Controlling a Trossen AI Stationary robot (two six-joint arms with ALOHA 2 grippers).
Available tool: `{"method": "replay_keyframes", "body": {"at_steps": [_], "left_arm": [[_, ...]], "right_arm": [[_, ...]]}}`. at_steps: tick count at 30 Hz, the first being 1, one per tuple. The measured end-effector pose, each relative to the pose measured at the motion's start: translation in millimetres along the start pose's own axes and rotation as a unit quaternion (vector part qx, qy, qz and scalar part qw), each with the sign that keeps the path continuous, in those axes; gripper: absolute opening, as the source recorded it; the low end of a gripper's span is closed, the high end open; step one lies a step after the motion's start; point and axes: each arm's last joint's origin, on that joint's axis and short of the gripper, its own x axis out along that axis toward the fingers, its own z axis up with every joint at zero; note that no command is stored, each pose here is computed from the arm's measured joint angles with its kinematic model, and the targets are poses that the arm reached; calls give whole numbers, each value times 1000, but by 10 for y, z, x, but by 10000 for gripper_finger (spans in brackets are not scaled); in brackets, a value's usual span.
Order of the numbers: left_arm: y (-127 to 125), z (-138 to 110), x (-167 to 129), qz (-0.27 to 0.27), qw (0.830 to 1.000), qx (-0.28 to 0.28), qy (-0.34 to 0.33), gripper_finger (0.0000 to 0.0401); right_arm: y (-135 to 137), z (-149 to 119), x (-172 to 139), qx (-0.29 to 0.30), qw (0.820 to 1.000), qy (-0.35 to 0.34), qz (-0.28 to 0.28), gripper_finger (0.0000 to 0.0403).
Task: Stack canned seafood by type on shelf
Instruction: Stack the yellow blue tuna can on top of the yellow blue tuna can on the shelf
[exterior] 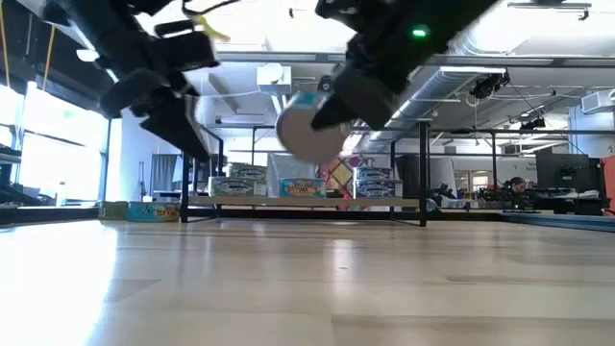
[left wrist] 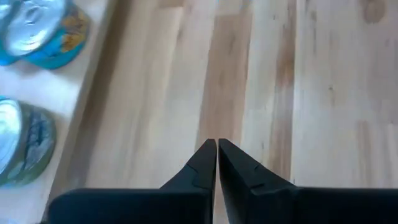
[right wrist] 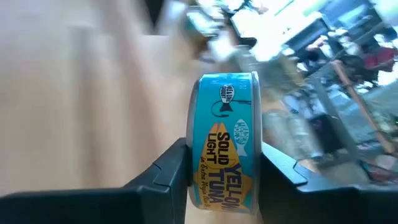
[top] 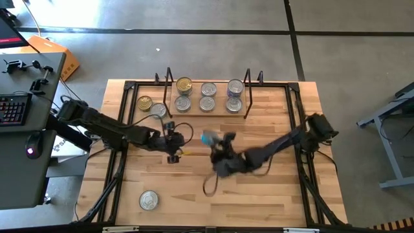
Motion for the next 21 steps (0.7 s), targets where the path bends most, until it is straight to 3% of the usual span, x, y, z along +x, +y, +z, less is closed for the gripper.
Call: {"method": "replay_keyframes", "body": {"at_steps": [5, 12, 17, 21], "left_arm": [[-123, -145, -52, 7, 998, -22, -64, 11], [-303, -309, -24, -28, 991, -31, -129, 11], [-358, -388, -36, -37, 991, -16, -125, 11], [-368, -389, -43, -38, 991, -14, -126, 11]], "right_arm": [[-749, 206, 323, -2, 1000, 6, -12, 120], [-1559, 178, 1169, -85, 994, 63, -18, 120], [-1901, -17, 1654, -114, 983, 140, -32, 120], [-1943, -128, 1898, -117, 979, 168, -21, 120]]}}
